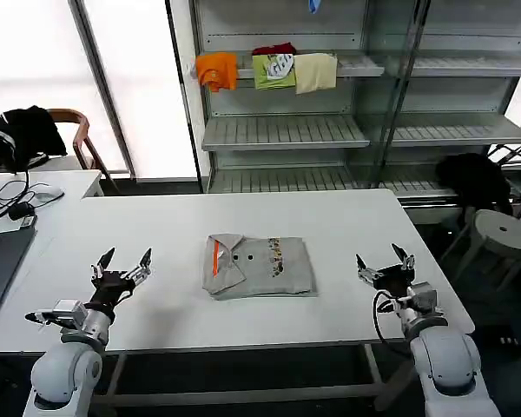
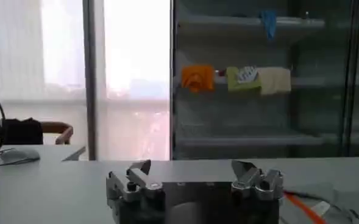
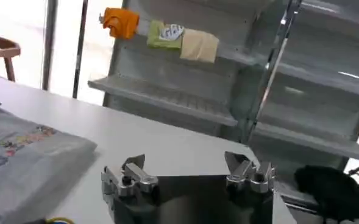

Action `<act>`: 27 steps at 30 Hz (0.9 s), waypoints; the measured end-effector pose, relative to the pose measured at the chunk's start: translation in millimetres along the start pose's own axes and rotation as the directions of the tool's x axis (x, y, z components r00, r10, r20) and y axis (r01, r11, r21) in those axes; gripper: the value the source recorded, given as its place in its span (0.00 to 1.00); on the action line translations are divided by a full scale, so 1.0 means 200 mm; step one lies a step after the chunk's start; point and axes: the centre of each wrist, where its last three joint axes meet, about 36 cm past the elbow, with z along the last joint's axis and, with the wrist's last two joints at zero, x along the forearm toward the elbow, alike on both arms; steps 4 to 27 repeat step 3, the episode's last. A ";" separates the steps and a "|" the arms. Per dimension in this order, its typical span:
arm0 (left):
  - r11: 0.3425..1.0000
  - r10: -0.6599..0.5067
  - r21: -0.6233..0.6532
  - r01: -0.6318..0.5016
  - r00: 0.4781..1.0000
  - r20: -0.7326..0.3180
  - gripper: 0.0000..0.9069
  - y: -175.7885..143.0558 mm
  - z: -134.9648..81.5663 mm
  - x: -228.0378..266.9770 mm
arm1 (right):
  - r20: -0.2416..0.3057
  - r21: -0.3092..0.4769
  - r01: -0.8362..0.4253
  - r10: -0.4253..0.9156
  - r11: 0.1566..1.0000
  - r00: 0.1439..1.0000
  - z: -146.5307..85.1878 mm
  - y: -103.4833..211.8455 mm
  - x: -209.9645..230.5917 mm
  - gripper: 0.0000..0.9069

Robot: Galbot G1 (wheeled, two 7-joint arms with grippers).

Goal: Fold and organize the clothes.

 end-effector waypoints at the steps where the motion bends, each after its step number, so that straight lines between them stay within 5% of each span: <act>1: 1.000 0.001 0.001 -0.001 1.000 -0.002 1.00 0.00 0.00 0.00 | -0.002 -0.003 0.004 -0.004 1.000 1.000 0.00 0.00 0.00 1.00; 27: 1.000 0.001 0.003 -0.001 1.000 -0.008 1.00 0.00 -0.01 0.00 | -0.004 -0.013 0.017 -0.017 1.000 1.000 0.01 0.01 0.00 1.00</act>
